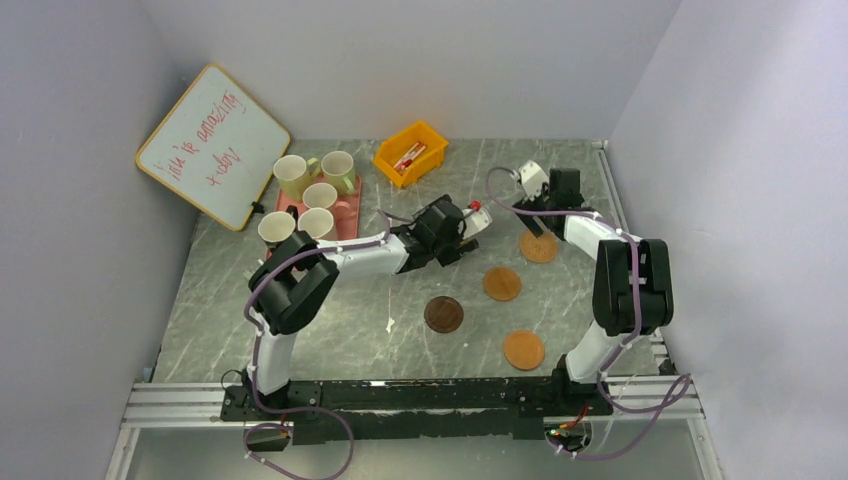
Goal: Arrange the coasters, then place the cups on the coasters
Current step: Move the coaster to the center of the board.
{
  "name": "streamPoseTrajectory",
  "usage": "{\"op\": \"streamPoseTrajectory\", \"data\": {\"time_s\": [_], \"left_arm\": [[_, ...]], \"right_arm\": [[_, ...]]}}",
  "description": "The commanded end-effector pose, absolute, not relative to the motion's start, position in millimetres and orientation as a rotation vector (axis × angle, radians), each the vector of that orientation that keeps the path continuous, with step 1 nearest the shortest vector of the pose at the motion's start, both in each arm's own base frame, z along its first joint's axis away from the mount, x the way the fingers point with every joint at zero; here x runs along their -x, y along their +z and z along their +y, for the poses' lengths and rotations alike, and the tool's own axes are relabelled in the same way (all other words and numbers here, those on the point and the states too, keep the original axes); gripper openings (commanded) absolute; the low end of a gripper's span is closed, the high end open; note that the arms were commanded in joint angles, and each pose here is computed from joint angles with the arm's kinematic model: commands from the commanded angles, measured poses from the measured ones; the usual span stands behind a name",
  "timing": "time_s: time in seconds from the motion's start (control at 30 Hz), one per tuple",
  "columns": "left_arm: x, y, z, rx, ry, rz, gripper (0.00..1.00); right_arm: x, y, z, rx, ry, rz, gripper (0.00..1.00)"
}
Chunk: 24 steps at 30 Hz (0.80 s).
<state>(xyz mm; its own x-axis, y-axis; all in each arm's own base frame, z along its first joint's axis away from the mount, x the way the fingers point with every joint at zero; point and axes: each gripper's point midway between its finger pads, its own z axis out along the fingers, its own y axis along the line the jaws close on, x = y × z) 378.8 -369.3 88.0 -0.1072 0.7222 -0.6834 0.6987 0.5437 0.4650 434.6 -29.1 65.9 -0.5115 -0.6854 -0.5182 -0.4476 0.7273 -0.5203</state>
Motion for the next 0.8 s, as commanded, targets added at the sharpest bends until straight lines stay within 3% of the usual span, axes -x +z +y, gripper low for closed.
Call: {"op": "streamPoseTrajectory", "data": {"time_s": [0.0, 0.37, 0.77], "left_arm": [[-408.6, 110.3, -372.4, -1.021, 0.031, 1.82, 0.96], [-418.5, 61.0, -373.5, -1.11, 0.119, 1.877, 0.96], [-435.4, 38.9, -301.0, -1.088, 0.318, 1.986, 0.96]], "right_arm": [[-462.4, 133.8, -9.5, 0.623, -0.316, 2.078, 1.0], [-432.9, 230.1, 22.3, 0.514, -0.112, 1.872, 1.0], [-356.4, 240.2, 161.7, 0.881, 0.276, 1.704, 1.0]]}}
